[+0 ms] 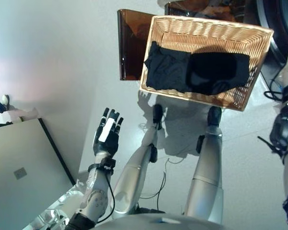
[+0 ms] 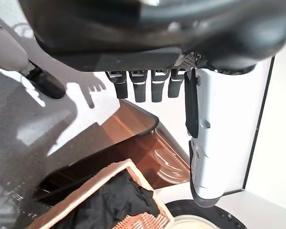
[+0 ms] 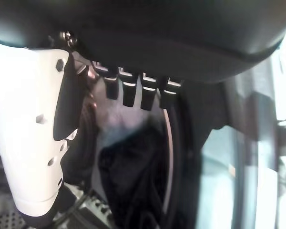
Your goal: Pick up the clothes and place them into the washing machine
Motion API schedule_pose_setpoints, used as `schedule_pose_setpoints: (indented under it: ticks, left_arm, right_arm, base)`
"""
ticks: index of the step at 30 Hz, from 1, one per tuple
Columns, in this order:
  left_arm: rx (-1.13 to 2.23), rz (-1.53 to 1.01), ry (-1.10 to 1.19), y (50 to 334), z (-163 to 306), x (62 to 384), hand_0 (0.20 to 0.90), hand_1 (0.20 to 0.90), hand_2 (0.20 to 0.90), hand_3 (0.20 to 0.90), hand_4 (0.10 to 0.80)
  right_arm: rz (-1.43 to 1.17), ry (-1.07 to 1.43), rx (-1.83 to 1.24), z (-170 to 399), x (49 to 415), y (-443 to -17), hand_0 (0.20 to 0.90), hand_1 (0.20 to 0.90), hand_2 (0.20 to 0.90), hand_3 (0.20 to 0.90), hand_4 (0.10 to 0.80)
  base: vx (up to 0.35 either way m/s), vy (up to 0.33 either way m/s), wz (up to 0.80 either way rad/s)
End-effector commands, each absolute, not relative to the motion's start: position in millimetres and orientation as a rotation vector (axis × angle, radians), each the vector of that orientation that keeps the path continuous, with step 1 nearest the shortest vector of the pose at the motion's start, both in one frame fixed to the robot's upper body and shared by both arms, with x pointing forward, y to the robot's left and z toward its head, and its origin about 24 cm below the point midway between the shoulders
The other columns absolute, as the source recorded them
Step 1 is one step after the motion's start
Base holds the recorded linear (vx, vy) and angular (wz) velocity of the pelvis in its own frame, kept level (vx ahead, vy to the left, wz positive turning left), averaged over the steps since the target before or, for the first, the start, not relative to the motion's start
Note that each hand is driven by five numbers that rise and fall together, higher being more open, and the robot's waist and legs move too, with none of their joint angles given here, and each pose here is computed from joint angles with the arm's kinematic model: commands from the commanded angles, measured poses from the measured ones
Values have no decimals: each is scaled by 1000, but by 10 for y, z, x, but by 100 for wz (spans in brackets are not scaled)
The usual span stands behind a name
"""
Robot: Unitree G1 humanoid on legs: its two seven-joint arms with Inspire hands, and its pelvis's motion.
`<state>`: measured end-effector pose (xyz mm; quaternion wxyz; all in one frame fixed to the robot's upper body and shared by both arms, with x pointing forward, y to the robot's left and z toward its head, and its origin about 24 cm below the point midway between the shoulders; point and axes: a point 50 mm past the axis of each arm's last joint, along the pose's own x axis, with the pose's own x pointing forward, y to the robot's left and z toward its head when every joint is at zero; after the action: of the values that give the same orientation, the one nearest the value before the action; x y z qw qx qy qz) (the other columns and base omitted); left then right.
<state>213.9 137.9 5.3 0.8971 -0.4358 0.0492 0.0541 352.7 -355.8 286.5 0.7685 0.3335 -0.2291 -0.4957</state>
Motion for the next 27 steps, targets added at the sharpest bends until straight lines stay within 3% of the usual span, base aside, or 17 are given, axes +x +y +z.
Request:
schedule_pose_setpoints:
  ticks: [1,16,27]
  left_arm:
    - [-901,145,-100,1599,354,2247,900,900,900,900,800]
    - [-877,203,-126,1775,340,2204,900,900,900,900,800]
    - [-874,258,-91,1854,217,2116,900,900,900,900,800]
  right_arm:
    - [-1080,-708,538,3291,3365,-3530,900,900,900,900,800]
    - [-1131,-573,312,2769,3551,-3187,900,900,900,900,800]
    - [-973,-415,10,1965,3656,-2703,900,900,900,900,800]
  base:
    - [-6,38,0]
    - [-4,64,1]
    - [4,-4,-1]
